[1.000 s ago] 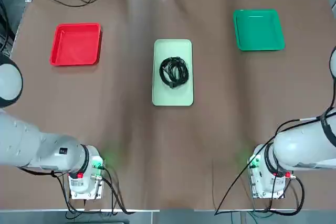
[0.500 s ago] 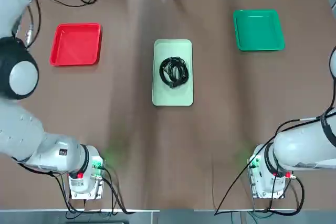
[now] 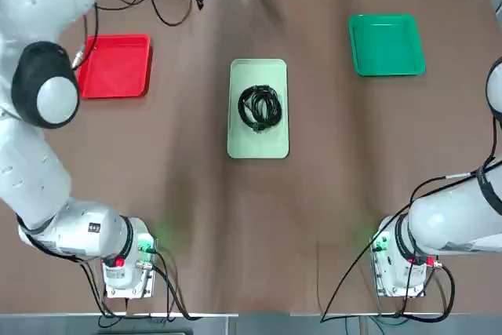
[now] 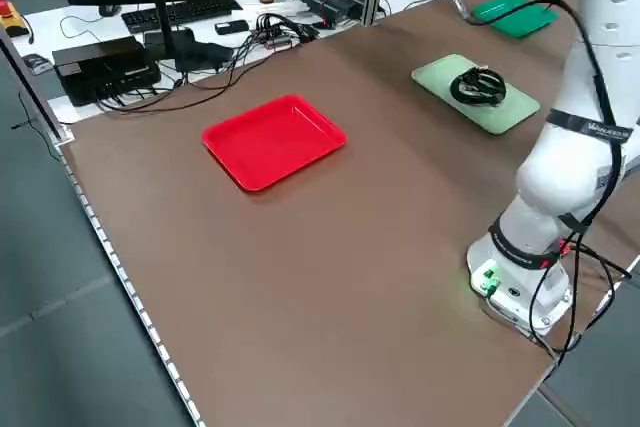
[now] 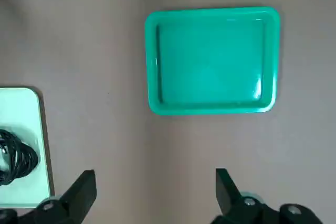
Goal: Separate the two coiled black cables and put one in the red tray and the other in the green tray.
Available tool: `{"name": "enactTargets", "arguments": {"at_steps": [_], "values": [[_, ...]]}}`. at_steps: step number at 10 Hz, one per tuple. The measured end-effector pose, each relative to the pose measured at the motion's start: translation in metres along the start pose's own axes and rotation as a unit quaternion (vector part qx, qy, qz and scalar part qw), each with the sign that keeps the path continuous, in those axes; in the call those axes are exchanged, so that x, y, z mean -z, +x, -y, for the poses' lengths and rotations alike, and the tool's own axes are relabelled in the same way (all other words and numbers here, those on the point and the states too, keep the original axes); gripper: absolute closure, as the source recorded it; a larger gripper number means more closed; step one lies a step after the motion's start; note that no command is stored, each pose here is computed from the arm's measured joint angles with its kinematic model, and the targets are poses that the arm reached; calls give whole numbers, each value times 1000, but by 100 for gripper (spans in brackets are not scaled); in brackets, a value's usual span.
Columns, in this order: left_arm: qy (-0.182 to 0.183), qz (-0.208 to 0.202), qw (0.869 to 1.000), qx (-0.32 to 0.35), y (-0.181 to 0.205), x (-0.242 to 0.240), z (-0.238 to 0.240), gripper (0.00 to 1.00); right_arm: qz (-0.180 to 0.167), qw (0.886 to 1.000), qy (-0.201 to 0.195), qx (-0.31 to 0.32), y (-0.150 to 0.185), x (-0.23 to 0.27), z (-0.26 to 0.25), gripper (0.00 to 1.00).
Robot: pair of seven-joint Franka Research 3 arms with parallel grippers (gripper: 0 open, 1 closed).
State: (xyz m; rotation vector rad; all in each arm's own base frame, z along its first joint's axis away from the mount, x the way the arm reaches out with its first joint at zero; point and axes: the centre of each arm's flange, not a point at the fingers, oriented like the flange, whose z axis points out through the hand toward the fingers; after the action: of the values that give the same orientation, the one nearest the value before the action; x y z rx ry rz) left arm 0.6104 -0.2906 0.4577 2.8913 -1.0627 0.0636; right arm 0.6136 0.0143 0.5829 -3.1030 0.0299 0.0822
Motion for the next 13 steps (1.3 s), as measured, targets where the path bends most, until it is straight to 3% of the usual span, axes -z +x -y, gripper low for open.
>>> {"name": "enactTargets", "arguments": {"at_steps": [4, 7, 9, 13], "values": [[-15, -9, 994, -108, 42, -119, -66, 11, 27, 1000, 5, -2, 15, -36, -1, 0], [-36, -12, 990, -138, 52, -192, -111, 15, 51, 998, 44, 0, 15, -58, 4, 0], [-46, -5, 987, -153, 51, -226, -141, 15, 72, 994, 80, 10, 12, -78, -1, 0], [-46, 19, 984, -172, 31, -265, -155, 22, 92, 991, 92, 12, 8, -97, -6, 0]]}}
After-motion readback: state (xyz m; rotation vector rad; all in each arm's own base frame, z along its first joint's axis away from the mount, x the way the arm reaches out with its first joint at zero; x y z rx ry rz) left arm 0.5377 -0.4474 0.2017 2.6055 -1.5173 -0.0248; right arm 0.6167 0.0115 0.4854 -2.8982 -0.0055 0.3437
